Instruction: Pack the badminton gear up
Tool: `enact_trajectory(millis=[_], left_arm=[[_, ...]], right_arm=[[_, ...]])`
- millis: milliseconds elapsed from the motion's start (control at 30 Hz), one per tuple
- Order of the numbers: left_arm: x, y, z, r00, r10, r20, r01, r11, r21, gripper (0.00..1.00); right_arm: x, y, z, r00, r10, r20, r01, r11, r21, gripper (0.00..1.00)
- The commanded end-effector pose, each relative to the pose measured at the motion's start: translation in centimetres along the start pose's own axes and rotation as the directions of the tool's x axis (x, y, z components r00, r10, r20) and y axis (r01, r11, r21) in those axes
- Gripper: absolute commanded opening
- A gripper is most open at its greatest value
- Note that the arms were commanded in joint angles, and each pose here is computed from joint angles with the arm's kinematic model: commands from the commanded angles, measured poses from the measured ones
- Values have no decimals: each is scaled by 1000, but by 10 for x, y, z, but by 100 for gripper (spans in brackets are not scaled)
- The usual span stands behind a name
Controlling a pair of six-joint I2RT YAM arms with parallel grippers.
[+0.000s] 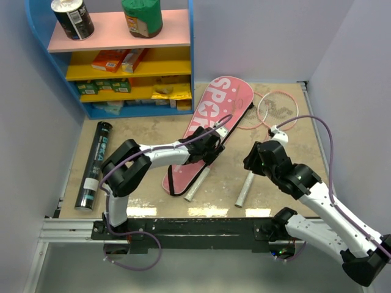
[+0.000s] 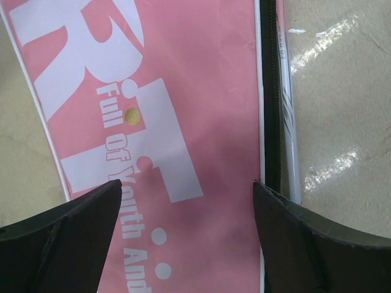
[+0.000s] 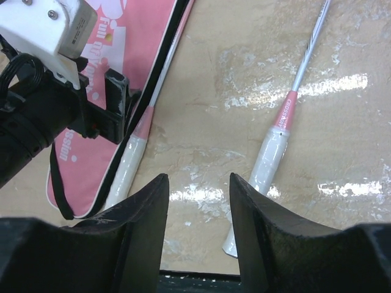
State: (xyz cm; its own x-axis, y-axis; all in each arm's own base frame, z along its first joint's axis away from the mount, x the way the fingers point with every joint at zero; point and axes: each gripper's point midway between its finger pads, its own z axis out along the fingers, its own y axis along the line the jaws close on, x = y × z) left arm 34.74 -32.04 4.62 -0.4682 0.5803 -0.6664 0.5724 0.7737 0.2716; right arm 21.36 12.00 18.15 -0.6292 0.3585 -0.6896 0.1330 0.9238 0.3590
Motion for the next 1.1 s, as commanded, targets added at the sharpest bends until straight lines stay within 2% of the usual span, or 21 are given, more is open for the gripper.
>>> enact_trajectory(millis=[0,567,1067], left_arm=[[-2,-15,4,999,-38,33,36,998,58,92],[-23,-18,-25,993,-47,111,39,997,72,90],[-31,-28,-21,991,-51,121,39,995,95,89]], right_arm=[[1,4,5,1000,18,2,-18,1000,-16,47],[18,1,14,999,20,-33,-21,999,-29,44],[23,2,18,999,8,-48,-10,999,-40,43]])
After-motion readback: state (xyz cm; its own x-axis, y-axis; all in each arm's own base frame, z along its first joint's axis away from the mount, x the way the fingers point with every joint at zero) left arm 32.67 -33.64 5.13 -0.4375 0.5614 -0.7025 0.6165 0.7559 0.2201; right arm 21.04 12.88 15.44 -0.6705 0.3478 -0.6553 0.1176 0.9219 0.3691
